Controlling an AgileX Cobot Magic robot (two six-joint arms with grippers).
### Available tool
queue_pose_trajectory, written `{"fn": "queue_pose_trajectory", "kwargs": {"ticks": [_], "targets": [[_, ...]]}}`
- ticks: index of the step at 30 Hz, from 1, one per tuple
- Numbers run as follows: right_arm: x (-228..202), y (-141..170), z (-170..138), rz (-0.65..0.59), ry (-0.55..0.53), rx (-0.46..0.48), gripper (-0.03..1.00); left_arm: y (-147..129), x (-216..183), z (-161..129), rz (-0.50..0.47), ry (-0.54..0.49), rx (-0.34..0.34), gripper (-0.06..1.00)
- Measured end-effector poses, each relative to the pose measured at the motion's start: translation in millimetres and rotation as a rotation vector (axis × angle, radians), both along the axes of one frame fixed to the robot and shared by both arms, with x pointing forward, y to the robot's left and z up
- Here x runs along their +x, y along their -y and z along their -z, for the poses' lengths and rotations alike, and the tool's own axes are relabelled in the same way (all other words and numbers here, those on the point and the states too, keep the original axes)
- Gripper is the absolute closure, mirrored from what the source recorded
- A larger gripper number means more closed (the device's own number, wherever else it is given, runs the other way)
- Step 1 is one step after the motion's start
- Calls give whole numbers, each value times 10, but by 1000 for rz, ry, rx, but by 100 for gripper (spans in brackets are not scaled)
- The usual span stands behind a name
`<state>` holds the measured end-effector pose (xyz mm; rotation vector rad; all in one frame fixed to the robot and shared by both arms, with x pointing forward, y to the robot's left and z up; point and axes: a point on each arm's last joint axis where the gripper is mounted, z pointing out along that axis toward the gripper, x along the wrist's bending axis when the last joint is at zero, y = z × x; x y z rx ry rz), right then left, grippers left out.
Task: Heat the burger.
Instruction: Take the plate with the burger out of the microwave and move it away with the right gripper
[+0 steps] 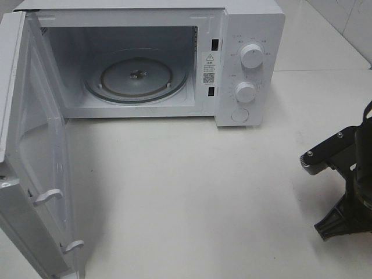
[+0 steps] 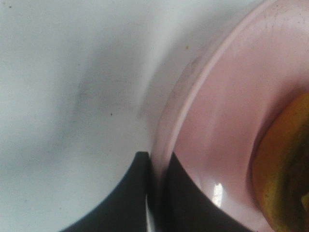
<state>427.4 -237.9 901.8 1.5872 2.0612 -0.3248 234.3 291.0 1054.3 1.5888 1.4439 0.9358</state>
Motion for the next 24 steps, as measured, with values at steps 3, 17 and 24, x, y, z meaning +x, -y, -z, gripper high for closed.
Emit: {"fn": "queue_pose_trajectory", "kwargs": {"ticks": [3,17,24], "targets": [[49,29,64,16,1,14,92,0,0,0,0,0,0,-3],[108,74,220,56,-14,44,85,0,0,0,0,0,0,-3],[168,59,170,59,5,33,63,0,0,0,0,0,0,-3]]}}
